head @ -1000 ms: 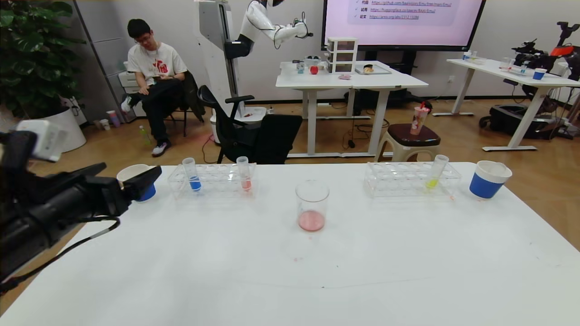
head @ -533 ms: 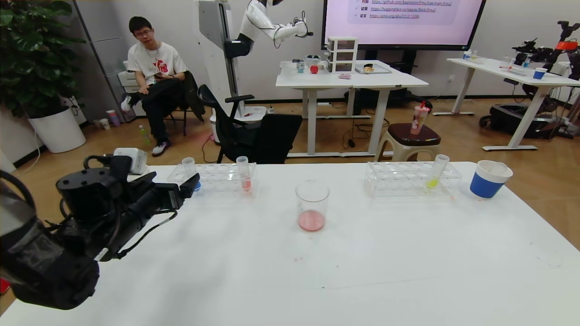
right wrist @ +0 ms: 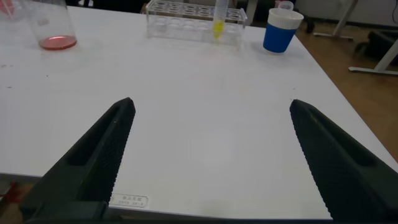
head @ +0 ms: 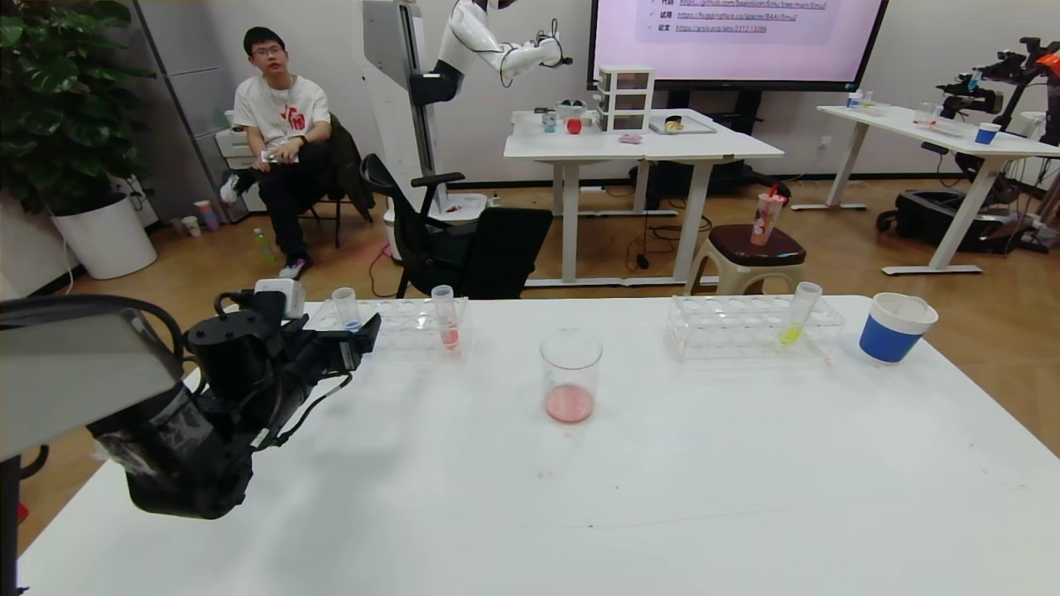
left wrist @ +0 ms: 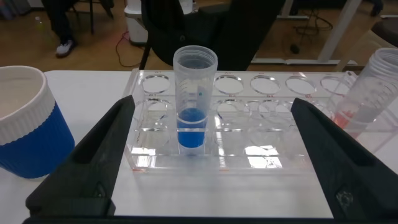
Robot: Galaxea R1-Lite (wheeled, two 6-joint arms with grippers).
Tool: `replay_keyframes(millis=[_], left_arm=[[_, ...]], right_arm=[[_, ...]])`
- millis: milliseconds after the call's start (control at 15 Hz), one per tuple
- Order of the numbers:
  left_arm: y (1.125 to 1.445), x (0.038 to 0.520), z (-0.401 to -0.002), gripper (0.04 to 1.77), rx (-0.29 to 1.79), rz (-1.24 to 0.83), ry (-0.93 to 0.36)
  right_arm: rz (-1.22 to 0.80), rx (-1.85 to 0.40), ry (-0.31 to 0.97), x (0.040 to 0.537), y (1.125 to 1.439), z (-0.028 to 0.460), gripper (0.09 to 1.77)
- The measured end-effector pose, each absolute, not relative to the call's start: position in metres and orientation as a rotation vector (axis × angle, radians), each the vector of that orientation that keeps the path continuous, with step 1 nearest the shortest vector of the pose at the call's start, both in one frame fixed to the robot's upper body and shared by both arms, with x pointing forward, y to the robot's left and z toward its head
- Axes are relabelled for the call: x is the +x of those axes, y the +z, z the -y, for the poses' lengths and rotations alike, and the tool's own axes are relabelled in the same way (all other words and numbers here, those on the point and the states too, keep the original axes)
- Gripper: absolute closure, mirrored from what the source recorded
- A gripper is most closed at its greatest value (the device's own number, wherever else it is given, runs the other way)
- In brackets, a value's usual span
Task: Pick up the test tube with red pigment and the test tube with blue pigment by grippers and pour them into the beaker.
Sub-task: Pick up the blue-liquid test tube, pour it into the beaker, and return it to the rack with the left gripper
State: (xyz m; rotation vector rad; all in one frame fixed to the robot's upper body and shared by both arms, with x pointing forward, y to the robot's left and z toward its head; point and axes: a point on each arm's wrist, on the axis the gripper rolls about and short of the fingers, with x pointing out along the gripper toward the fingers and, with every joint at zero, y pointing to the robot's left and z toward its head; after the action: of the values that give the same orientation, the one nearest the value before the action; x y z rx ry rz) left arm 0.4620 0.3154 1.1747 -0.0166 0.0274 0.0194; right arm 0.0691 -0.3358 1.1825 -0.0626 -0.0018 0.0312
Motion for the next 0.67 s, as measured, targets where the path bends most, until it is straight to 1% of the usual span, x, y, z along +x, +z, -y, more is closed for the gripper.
replay_keyframes(millis=[333,667], left_arm=[[1.162,0.493,-0.316,0.06,-0.020,-0.009,0.051],[1.157,0.503,-0.316,0.06,-0.024,0.009,0.064]], right_arm=[[0.002,-0.063,0.032,0.069,1.182,0.336,0.12],[0.002,-0.062,0.032,0.069,1.182,0.336,0.12]])
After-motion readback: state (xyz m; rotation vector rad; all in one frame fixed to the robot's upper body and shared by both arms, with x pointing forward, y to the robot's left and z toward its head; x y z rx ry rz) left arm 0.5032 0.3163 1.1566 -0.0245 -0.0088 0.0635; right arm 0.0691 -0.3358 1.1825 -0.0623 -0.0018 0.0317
